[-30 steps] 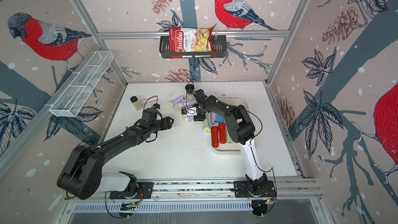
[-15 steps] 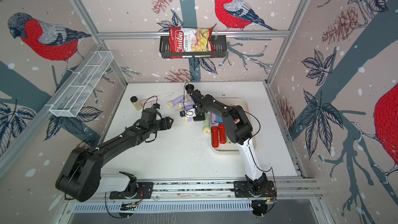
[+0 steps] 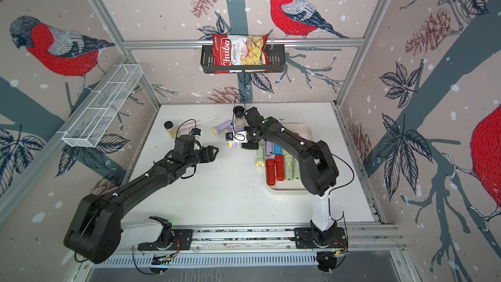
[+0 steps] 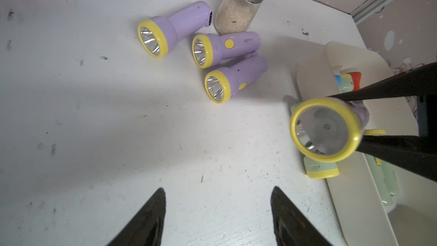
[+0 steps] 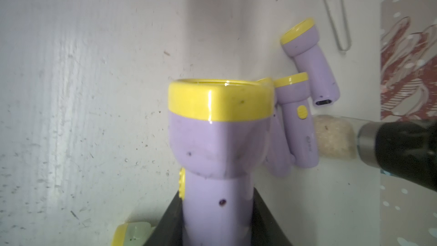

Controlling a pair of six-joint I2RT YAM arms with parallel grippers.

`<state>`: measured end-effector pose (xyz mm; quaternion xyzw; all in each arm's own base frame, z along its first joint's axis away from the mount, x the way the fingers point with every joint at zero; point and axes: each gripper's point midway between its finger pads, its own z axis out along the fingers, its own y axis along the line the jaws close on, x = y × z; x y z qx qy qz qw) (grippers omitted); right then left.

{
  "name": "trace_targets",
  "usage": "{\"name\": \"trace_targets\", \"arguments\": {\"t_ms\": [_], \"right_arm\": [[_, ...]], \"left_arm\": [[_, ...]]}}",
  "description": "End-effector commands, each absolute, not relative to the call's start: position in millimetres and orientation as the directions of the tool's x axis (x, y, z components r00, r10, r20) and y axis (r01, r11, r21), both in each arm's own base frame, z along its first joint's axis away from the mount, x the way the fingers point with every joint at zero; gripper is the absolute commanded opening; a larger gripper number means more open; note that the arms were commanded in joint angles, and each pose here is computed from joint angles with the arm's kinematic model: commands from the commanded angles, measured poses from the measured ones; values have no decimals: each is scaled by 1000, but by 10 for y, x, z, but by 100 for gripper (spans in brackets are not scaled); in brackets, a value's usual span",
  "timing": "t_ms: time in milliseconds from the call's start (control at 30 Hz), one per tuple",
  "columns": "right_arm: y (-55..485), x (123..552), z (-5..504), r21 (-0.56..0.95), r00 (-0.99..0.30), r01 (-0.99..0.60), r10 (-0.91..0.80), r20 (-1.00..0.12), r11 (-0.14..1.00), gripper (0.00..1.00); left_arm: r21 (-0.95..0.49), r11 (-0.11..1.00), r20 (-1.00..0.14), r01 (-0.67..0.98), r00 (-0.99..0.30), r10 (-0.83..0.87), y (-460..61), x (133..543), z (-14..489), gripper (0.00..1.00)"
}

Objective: Put the flashlights into the storage boxes
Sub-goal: Pick up the flashlight from the center of the board, then place the flashlight at the storage box.

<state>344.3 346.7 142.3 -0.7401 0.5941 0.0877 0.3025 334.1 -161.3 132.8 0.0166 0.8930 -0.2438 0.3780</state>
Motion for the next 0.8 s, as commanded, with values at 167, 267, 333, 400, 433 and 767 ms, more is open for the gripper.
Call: {"name": "trace_targets", "arguments": {"t_ms": [167, 267, 333, 400, 433, 767], "right_arm": [[3472, 3193, 2255, -270, 61, -927, -605, -794, 260, 26], [3317, 3115, 2337, -215, -24, -902, -542, -840, 374, 26], [3225, 3059, 2322, -131, -123, -884, -492, -862, 449, 24], [3147, 3018, 2276, -42, -220, -855, -435, -873, 517, 23], [3112, 2990, 2246, 4, -267, -837, -401, -876, 547, 22], [2686, 2822, 1999, 332, -562, -635, -122, -818, 697, 21]], "left_arm": [[-509, 794, -724, 333, -664, -186, -1829, 3284, 1605, 67], [-517, 775, -735, 363, -653, -184, -1908, 3269, 1667, 67], [-515, 765, -745, 387, -644, -175, -1992, 3251, 1704, 67], [-509, 756, -753, 412, -638, -160, -2096, 3226, 1722, 67], [-504, 752, -759, 425, -634, -151, -2153, 3217, 1725, 67], [-527, 684, -746, 505, -661, -87, -2705, 3119, 1626, 66]]}}
